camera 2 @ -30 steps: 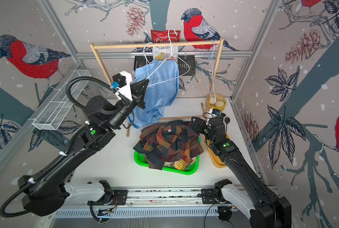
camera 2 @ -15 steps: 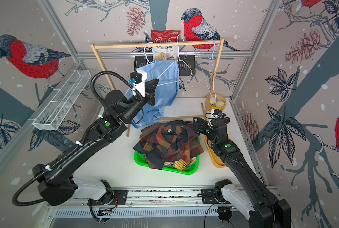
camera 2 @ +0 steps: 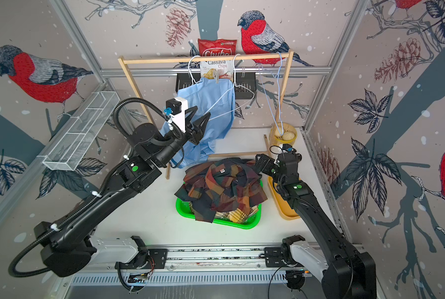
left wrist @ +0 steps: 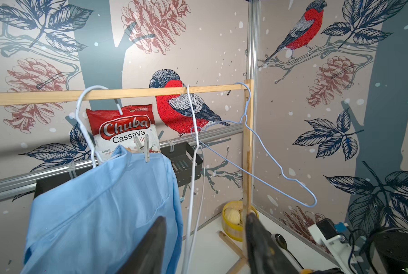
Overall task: Remove the clothespins securing long-sleeve shirts to the hanger
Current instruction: Place the hanger on the clothesline.
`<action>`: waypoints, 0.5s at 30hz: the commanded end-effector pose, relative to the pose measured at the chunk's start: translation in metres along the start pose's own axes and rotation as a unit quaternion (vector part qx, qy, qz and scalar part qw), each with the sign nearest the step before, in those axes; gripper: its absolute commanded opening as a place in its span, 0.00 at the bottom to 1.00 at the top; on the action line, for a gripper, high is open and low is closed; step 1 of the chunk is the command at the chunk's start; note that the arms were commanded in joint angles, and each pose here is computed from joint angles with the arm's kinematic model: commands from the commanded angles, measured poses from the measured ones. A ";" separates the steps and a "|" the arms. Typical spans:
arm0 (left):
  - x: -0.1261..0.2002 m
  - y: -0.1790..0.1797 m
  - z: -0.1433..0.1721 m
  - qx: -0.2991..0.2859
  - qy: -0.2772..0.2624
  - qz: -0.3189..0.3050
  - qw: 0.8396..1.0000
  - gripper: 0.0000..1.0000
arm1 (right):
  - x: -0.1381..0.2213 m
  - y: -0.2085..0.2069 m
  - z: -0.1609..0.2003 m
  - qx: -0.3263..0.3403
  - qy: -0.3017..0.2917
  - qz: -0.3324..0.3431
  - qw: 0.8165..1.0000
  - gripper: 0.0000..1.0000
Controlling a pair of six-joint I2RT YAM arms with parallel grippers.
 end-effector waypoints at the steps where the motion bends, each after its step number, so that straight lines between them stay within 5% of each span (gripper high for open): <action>1: 0.005 0.001 -0.008 0.004 -0.006 0.001 1.000 0.72 | -0.009 -0.002 -0.006 -0.021 0.002 -0.012 1.000 1.00; 10: 0.047 0.010 -0.003 0.011 0.020 -0.010 1.000 0.81 | -0.059 -0.020 0.027 -0.060 0.096 -0.033 0.993 1.00; 15: 0.083 0.014 0.042 0.015 0.084 -0.015 0.996 0.82 | -0.075 -0.012 0.037 -0.059 0.107 -0.052 0.991 1.00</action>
Point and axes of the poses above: each gripper's point midway between its finger pads, its own x axis back along the fingers, its own y axis along the line the jaws close on, z = x × y, the point moved 1 cm from there along x, back along the fingers, and after that the axes turned 2 degrees about -x, right-handed, at the moved point
